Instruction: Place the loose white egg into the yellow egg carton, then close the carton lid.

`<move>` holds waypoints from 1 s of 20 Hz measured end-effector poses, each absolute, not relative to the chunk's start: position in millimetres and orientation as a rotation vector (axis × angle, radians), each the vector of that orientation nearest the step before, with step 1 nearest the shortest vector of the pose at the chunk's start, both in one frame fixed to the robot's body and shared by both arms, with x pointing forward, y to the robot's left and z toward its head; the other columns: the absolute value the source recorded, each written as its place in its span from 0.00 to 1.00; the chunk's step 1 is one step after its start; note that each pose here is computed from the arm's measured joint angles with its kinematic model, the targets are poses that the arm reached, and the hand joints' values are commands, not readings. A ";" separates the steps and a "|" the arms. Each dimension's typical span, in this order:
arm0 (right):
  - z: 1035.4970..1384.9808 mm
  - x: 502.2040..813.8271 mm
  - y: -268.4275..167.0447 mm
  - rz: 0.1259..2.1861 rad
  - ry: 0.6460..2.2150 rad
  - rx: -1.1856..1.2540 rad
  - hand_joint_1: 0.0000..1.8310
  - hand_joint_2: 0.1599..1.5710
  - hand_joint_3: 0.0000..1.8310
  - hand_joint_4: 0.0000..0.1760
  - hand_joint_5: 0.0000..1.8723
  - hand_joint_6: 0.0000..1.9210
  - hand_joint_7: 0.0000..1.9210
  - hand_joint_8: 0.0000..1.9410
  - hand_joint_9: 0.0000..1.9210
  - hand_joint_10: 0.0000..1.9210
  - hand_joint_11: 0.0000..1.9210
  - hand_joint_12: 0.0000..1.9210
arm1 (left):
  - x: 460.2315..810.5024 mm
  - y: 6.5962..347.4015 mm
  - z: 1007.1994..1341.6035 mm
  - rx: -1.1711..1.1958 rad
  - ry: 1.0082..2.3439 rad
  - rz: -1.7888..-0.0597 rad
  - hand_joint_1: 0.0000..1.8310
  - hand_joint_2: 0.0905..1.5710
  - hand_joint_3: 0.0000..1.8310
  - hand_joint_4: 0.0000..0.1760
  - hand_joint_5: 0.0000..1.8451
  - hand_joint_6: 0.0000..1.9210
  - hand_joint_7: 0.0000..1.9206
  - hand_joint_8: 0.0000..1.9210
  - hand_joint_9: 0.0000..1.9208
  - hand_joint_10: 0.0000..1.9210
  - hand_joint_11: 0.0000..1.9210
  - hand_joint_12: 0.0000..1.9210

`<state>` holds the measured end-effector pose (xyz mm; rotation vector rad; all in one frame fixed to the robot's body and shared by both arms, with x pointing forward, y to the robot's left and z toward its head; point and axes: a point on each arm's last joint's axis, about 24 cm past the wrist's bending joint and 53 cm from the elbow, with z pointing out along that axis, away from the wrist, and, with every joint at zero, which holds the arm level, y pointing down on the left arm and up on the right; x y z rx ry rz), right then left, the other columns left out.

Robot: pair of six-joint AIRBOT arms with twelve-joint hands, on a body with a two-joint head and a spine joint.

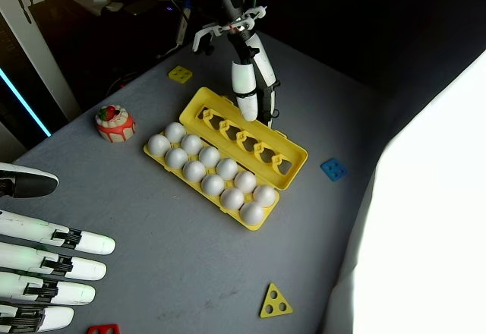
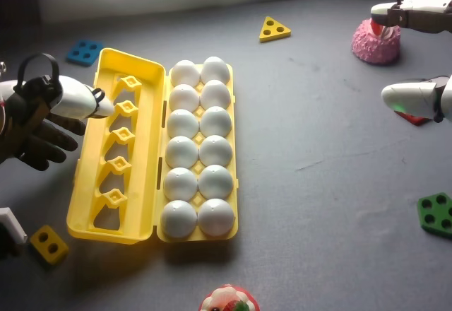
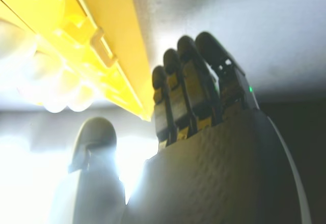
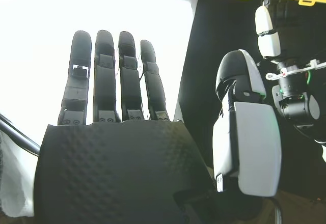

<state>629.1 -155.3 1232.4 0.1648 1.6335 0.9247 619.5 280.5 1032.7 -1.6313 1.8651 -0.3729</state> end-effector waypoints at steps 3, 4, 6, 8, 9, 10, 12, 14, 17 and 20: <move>1234.0 629.4 -155.9 0.925 1.626 0.166 0.19 0.69 0.00 0.00 0.17 0.00 0.19 0.00 0.17 0.00 0.00 0.50 | 616.2 278.5 1030.0 -1.653 1.860 -0.377 0.13 0.84 0.00 0.08 0.25 0.01 0.27 0.01 0.24 0.02 0.00 0.67; 1234.1 629.2 -155.7 0.925 1.626 0.165 0.20 0.69 0.00 0.00 0.17 0.00 0.18 0.00 0.16 0.00 0.00 0.50 | 616.3 278.4 1029.6 -1.649 1.861 -0.377 0.14 0.83 0.00 0.05 0.26 0.01 0.27 0.01 0.25 0.02 0.00 0.67; 1234.0 629.4 -155.9 0.925 1.626 0.167 0.20 0.69 0.00 0.00 0.17 0.00 0.17 0.00 0.15 0.00 0.00 0.49 | 615.9 278.4 1029.3 -1.653 1.861 -0.377 0.15 0.84 0.00 0.08 0.27 0.01 0.28 0.02 0.25 0.02 0.00 0.67; 1235.1 629.4 -156.1 0.926 1.621 0.167 0.20 0.70 0.00 0.00 0.17 0.00 0.18 0.00 0.15 0.00 0.00 0.49 | 616.1 277.1 1029.1 -1.658 1.858 -0.383 0.16 0.83 0.00 0.06 0.27 0.01 0.29 0.02 0.26 0.03 0.00 0.68; 1235.7 629.5 -156.3 0.926 1.618 0.167 0.19 0.70 0.00 0.00 0.16 0.00 0.17 0.00 0.15 0.00 0.00 0.49 | 616.3 276.7 1029.3 -1.659 1.858 -0.385 0.15 0.83 0.00 0.06 0.27 0.01 0.30 0.02 0.26 0.03 0.00 0.69; 1236.1 629.6 -156.5 0.926 1.616 0.168 0.19 0.70 0.00 0.00 0.16 0.00 0.17 0.00 0.15 0.00 0.00 0.51 | 616.5 274.4 1028.7 -1.655 1.862 -0.386 0.15 0.83 0.00 0.08 0.27 0.01 0.30 0.02 0.26 0.03 0.00 0.69; 1236.2 629.5 -156.3 0.926 1.616 0.168 0.17 0.71 0.00 0.00 0.15 0.00 0.16 0.00 0.15 0.00 0.00 0.48 | 618.0 268.4 1029.8 -1.658 1.866 -0.403 0.15 0.84 0.00 0.02 0.28 0.01 0.30 0.02 0.27 0.04 0.00 0.69; 1236.1 628.2 -154.4 0.931 1.615 0.167 0.18 0.71 0.00 0.00 0.15 0.00 0.17 0.00 0.15 0.00 0.00 0.48 | 622.4 258.2 1033.5 -1.653 1.872 -0.447 0.15 0.84 0.00 0.02 0.29 0.02 0.30 0.02 0.26 0.04 0.00 0.70; 1237.0 627.3 -153.0 0.934 1.609 0.163 0.19 0.70 0.00 0.00 0.16 0.00 0.18 0.00 0.16 0.00 0.00 0.49 | 632.7 244.6 1046.2 -1.622 1.878 -0.509 0.15 0.83 0.00 0.03 0.29 0.02 0.30 0.02 0.26 0.04 0.00 0.70; 1237.7 627.2 -152.9 0.935 1.606 0.162 0.19 0.71 0.00 0.00 0.15 0.00 0.17 0.00 0.16 0.00 0.00 0.51 | 645.4 236.4 1062.4 -1.580 1.876 -0.547 0.14 0.83 0.00 0.01 0.30 0.02 0.30 0.02 0.26 0.05 0.00 0.71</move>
